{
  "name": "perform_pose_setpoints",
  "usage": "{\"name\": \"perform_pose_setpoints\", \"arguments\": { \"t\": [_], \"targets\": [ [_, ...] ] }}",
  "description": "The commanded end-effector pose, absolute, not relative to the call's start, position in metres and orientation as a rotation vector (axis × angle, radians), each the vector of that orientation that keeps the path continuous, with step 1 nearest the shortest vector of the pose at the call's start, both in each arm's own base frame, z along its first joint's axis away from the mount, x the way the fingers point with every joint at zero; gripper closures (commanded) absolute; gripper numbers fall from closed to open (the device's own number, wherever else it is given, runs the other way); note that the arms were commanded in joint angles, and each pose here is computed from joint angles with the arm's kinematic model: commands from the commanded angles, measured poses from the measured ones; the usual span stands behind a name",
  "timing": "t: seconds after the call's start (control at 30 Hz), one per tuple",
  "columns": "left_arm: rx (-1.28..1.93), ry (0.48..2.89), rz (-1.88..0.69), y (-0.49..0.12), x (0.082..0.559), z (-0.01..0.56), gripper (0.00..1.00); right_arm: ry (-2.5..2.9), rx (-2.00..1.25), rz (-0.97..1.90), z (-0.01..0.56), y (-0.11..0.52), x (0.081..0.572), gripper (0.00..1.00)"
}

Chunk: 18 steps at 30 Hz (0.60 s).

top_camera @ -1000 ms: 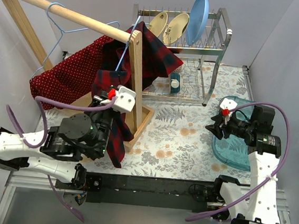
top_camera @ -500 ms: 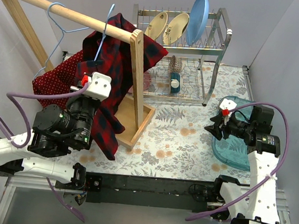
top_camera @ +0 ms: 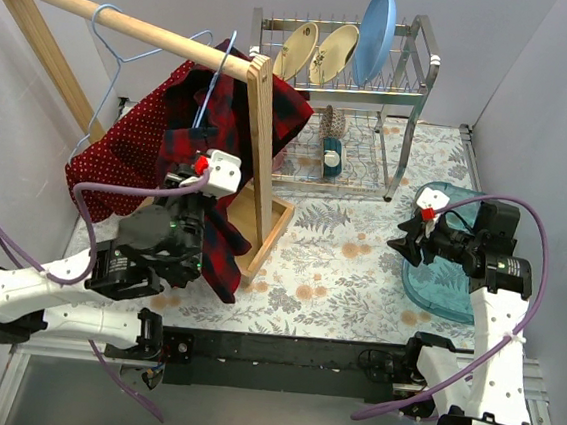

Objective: Place the skirt on the hanger

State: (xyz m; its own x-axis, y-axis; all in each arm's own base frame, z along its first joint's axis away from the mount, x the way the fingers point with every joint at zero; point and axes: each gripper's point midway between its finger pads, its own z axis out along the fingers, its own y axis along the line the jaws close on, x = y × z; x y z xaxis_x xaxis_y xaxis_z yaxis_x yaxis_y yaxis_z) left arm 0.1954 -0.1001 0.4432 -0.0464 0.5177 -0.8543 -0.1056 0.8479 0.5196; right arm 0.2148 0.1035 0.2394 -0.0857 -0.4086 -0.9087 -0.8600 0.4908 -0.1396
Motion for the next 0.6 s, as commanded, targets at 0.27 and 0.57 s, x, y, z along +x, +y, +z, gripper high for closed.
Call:
{"name": "perform_pose_setpoints", "arguments": {
  "t": [0.27,0.57],
  "targets": [
    [0.356,1.669,0.329,-0.117,0.253,0.395,1.00,1.674,-1.108,0.485,0.248,0.100,0.207,0.46],
    [0.327,1.675,0.033,-0.123,0.231,0.392,1.00,1.667,-1.099,0.533,0.249,0.104,0.209,0.46]
  ]
}}
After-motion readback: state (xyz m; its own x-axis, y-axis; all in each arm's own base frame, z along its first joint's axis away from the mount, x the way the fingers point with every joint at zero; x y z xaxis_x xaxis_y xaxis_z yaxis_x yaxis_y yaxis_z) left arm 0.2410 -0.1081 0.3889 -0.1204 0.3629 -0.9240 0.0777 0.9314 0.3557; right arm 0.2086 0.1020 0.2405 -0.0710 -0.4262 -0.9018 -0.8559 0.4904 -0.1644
